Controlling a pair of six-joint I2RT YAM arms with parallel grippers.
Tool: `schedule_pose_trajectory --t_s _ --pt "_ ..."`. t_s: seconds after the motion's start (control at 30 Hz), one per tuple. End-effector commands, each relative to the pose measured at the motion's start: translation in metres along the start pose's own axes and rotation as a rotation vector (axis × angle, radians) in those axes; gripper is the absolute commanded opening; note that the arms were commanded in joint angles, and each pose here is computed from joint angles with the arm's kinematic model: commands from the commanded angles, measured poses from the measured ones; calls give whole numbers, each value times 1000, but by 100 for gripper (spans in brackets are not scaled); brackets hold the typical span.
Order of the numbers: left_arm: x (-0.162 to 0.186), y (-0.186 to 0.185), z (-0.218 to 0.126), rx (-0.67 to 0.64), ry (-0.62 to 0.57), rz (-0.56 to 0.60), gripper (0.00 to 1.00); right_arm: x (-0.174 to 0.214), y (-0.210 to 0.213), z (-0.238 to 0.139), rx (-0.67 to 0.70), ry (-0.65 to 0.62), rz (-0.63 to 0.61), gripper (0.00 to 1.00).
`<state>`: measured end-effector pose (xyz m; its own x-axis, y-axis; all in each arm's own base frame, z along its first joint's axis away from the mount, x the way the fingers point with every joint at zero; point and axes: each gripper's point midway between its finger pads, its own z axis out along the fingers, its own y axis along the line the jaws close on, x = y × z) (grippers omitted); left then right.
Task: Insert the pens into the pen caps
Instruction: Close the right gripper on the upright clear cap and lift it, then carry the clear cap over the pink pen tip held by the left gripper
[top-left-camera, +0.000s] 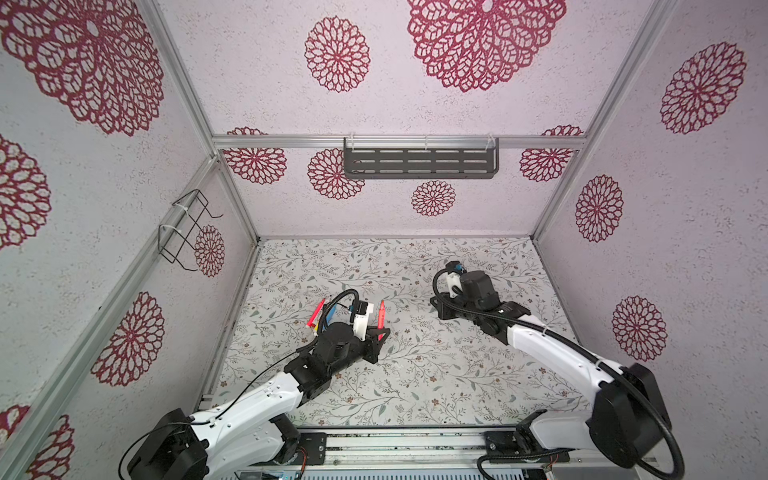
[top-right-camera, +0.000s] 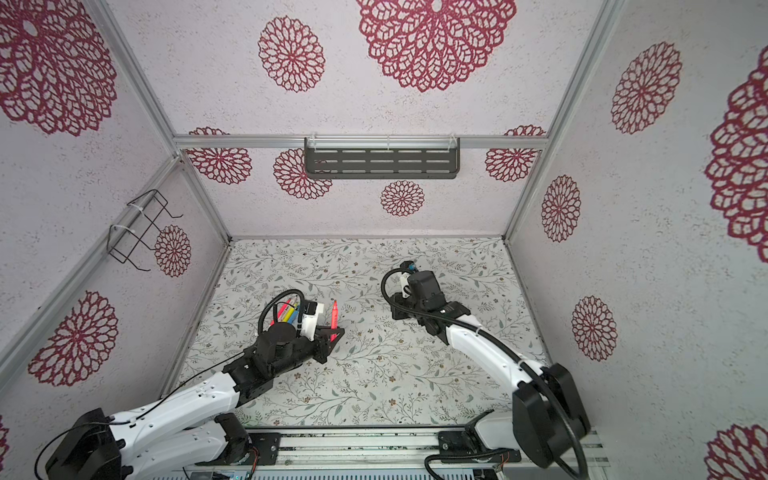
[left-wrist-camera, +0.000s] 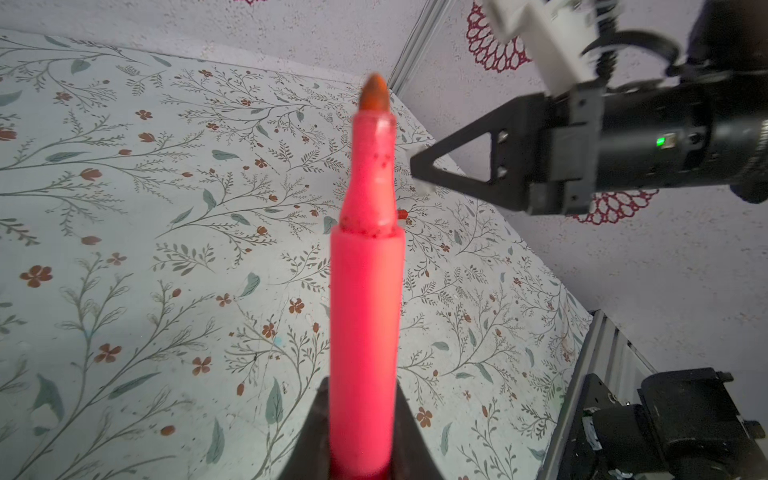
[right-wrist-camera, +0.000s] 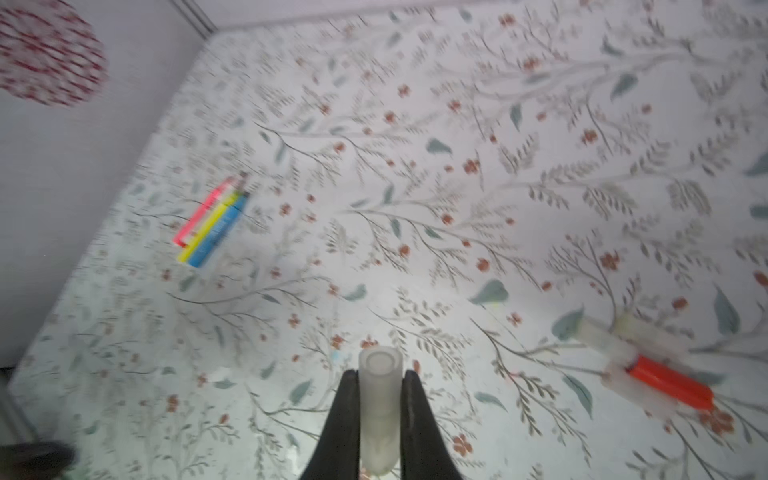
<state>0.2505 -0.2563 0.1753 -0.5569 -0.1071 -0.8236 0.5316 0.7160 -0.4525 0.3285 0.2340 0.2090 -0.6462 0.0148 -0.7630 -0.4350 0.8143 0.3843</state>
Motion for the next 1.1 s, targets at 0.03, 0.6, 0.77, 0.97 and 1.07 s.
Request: schedule_pose_trajectory --t_s 0.03,0.6,0.77,0.97,1.07 --pt "-9 -23 7 86 -51 -27 0 -40 60 -28 -315 -192 -11 13" --pt "-7 -54 22 124 -58 5 0 -66 105 -51 -618 -354 81 15" --pt "-9 -57 24 131 -58 11 0 -59 114 -50 -651 -328 70 16" --pt "-13 -59 24 133 -65 14 0 -53 123 -47 -682 -303 58 16" --pt "-14 -60 24 134 -69 15 0 -52 127 -46 -698 -298 53 16"
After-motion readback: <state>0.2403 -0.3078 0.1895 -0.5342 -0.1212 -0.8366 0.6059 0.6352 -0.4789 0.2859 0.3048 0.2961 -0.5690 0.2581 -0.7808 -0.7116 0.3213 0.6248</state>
